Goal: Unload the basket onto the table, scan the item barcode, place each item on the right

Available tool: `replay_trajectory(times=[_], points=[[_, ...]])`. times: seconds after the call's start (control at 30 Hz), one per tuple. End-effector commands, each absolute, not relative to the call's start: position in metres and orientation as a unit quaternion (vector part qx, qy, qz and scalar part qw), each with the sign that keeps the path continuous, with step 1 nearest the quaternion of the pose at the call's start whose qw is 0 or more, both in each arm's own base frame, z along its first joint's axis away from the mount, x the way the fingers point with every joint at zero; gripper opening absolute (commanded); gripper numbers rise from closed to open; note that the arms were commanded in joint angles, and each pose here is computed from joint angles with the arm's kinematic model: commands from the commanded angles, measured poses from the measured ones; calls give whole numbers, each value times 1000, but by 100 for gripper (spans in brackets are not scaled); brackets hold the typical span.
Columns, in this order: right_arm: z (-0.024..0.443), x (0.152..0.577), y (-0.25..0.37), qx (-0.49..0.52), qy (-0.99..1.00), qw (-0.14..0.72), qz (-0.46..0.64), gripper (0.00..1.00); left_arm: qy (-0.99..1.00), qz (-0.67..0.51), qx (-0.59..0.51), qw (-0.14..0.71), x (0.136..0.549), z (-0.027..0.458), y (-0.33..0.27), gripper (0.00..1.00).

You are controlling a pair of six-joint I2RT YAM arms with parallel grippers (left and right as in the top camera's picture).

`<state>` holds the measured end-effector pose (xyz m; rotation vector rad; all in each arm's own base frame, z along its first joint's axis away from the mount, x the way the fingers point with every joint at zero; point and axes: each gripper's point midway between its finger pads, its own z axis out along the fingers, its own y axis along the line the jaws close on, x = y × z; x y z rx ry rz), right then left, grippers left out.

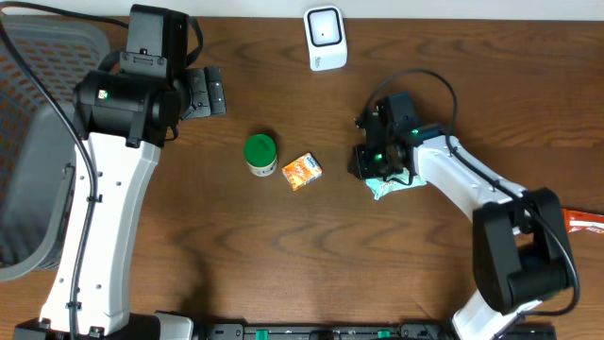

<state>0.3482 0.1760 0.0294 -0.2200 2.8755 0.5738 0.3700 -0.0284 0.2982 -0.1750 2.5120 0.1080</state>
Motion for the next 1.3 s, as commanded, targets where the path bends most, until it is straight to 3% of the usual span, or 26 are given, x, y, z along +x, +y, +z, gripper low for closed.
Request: replay_trajectory(times=[0.0, 0.17, 0.4, 0.53, 0.6, 0.63, 0.77, 0.83, 0.93, 1.27], points=[[12, 345, 156, -26, 987, 81, 136, 11, 948, 50, -69, 305, 371, 298, -24, 98], [4, 312, 136, -33, 996, 18, 87, 4, 948, 50, -69, 305, 371, 298, -24, 98], [7, 268, 82, -57, 995, -68, -43, 4, 948, 50, -69, 305, 371, 298, -24, 98], [32, 284, 111, -104, 993, -39, 35, 20, 948, 50, -69, 305, 371, 298, -24, 98], [59, 296, 134, -133, 987, -10, 94, 58, 949, 50, -69, 305, 371, 298, -24, 98], [74, 302, 141, -145, 983, 8, 114, 68, 949, 50, -69, 305, 371, 298, -24, 98], [120, 324, 139, -210, 967, 81, 119, 86, 949, 50, -69, 305, 371, 298, -24, 98], [122, 334, 119, -235, 964, 100, 79, 91, 949, 50, -69, 305, 371, 298, -24, 98], [109, 345, 96, -254, 961, 95, 59, 91, 948, 50, -69, 305, 371, 298, -24, 98], [33, 345, 68, -208, 965, -1, 160, 93, 949, 50, -69, 305, 371, 298, -24, 98]])
